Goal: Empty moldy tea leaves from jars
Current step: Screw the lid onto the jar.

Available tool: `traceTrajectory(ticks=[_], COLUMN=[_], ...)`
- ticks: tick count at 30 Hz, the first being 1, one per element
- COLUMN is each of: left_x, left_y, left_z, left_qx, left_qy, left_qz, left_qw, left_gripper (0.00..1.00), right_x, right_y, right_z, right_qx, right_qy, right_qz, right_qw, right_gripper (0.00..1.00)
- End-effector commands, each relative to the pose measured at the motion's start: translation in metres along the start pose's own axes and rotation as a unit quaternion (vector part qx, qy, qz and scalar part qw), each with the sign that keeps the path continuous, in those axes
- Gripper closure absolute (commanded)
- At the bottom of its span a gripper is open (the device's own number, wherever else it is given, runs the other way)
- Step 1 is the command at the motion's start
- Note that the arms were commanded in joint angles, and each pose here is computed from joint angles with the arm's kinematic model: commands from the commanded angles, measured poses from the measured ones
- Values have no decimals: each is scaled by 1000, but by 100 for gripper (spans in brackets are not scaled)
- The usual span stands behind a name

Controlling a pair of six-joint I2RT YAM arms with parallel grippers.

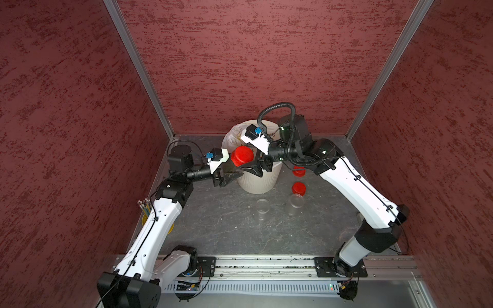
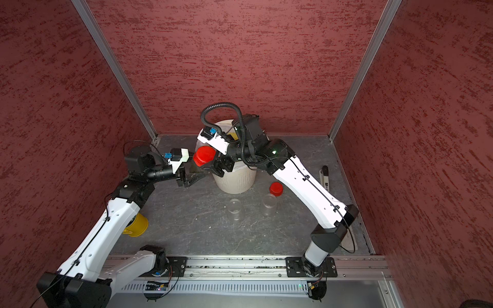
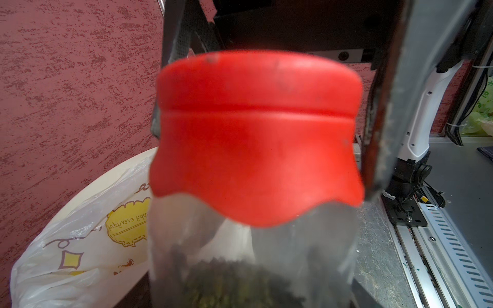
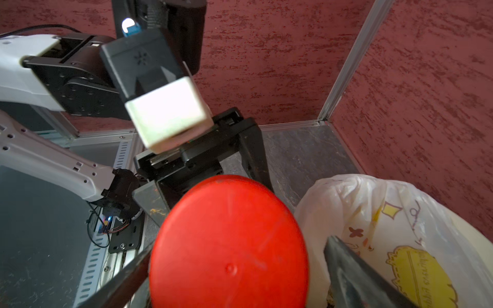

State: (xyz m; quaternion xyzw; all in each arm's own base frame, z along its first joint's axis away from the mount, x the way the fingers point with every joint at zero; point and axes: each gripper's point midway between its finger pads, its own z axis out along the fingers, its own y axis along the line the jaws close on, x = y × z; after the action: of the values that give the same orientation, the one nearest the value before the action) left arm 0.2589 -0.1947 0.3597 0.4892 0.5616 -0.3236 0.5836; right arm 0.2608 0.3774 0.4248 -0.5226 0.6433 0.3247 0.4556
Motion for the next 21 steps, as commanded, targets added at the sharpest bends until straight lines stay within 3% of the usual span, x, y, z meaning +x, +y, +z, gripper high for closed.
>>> traceTrajectory(ticks=[1, 7, 21], left_x=[-5, -4, -2], left_y=[3, 5, 7], left_z=[-2, -1, 0], left_qx=[-13, -18, -20], left_qy=[-7, -5, -2], left_qz=[15, 12, 11], left_qw=[1000, 1000, 1000], left_gripper=[38, 38, 37], right_x=[-40, -42, -28], right_y=[-10, -9, 0], right_z=[-30, -42, -15], right_qx=[65, 90, 77], right_qy=[-75, -86, -55], right_qz=[37, 90, 130], right_qw=[994, 988, 987], right_gripper=[4, 3, 8])
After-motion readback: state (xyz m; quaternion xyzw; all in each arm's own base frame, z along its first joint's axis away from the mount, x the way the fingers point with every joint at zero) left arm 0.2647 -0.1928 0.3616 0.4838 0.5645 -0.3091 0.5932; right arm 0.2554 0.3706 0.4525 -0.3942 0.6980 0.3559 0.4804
